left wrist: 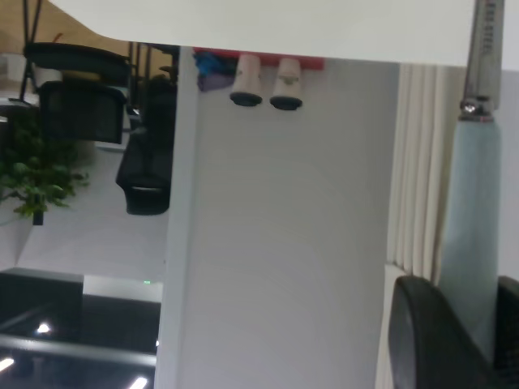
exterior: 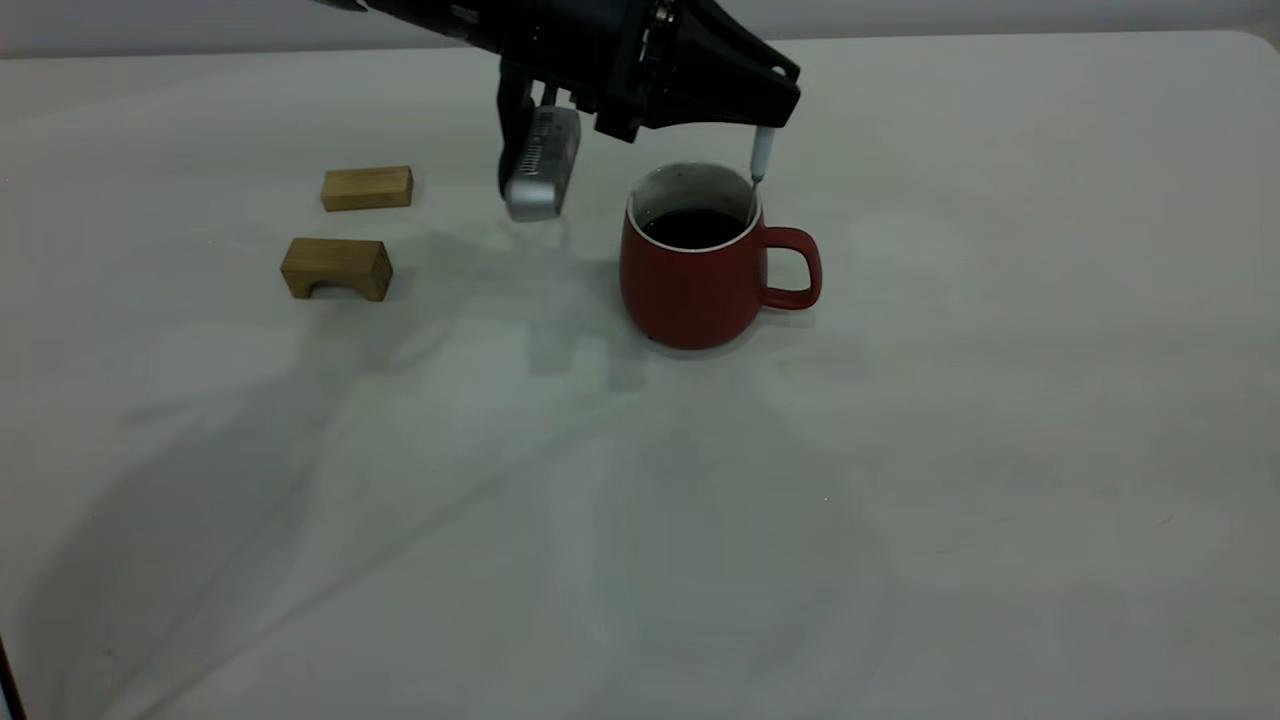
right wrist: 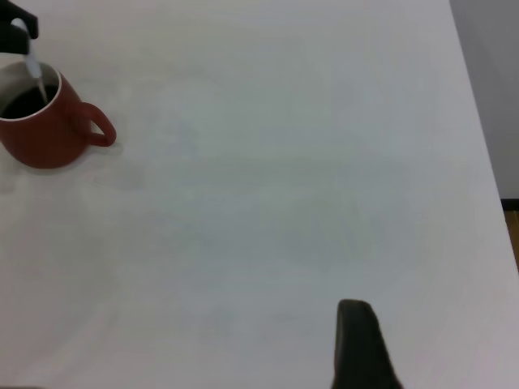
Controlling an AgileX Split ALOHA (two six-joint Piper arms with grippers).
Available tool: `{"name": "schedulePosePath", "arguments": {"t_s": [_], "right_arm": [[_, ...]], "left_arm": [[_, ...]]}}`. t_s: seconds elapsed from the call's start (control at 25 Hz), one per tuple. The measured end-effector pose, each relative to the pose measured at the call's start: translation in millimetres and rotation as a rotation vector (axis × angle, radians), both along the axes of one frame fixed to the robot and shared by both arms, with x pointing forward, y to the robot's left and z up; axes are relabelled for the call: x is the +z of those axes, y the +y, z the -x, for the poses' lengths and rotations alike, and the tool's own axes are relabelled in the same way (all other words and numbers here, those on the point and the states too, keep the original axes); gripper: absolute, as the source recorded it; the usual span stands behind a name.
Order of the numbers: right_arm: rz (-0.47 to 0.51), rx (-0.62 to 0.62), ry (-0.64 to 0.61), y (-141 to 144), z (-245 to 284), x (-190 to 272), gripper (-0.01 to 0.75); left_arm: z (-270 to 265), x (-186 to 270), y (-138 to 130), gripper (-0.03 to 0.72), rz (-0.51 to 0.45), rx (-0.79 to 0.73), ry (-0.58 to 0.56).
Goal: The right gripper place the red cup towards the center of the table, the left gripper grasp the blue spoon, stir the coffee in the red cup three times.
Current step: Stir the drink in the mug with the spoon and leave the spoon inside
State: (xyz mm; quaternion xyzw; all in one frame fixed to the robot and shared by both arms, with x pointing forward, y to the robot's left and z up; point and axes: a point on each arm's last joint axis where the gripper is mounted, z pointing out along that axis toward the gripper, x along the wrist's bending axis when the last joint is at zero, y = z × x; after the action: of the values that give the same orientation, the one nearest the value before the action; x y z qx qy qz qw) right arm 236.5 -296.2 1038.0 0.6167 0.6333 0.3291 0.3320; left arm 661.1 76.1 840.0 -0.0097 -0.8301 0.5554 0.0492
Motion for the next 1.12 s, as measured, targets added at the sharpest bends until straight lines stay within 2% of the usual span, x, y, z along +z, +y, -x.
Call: {"name": "schedulePosePath", "arguments": {"t_s": [0.16, 0.52, 0.6, 0.8, 0.88, 1.0, 1.12], "right_arm": [[0.0, 0.0, 0.0, 0.0, 0.0, 0.0, 0.511], [0.0, 0.0, 0.0, 0.0, 0.0, 0.0, 0.511], [0.0, 0.0, 0.0, 0.0, 0.0, 0.0, 0.511], [0.0, 0.0, 0.0, 0.0, 0.0, 0.0, 0.511], [0.0, 0.0, 0.0, 0.0, 0.0, 0.0, 0.511], [0.0, 0.0, 0.0, 0.0, 0.0, 0.0, 0.511], [-0.001, 0.0, 0.0, 0.1, 0.0, 0.0, 0.511]], "left_arm": [[-1.8, -7.1, 14.2, 0.181, -0.085, -0.027, -0.016], [-3.4, -7.2, 17.9, 0.199, -0.089, -0.03, -0.039], [-2.3, -7.2, 18.1, 0.248, -0.089, -0.045, -0.041], [0.0, -2.8, 17.4, 0.473, -0.069, -0.099, -0.037], [-1.5, 2.7, 16.5, 0.535, -0.059, -0.129, -0.052], [-4.8, 12.5, 15.7, 0.578, -0.058, -0.189, -0.089], [-11.2, 22.8, 17.0, 0.573, -0.11, -0.265, -0.165]]}}
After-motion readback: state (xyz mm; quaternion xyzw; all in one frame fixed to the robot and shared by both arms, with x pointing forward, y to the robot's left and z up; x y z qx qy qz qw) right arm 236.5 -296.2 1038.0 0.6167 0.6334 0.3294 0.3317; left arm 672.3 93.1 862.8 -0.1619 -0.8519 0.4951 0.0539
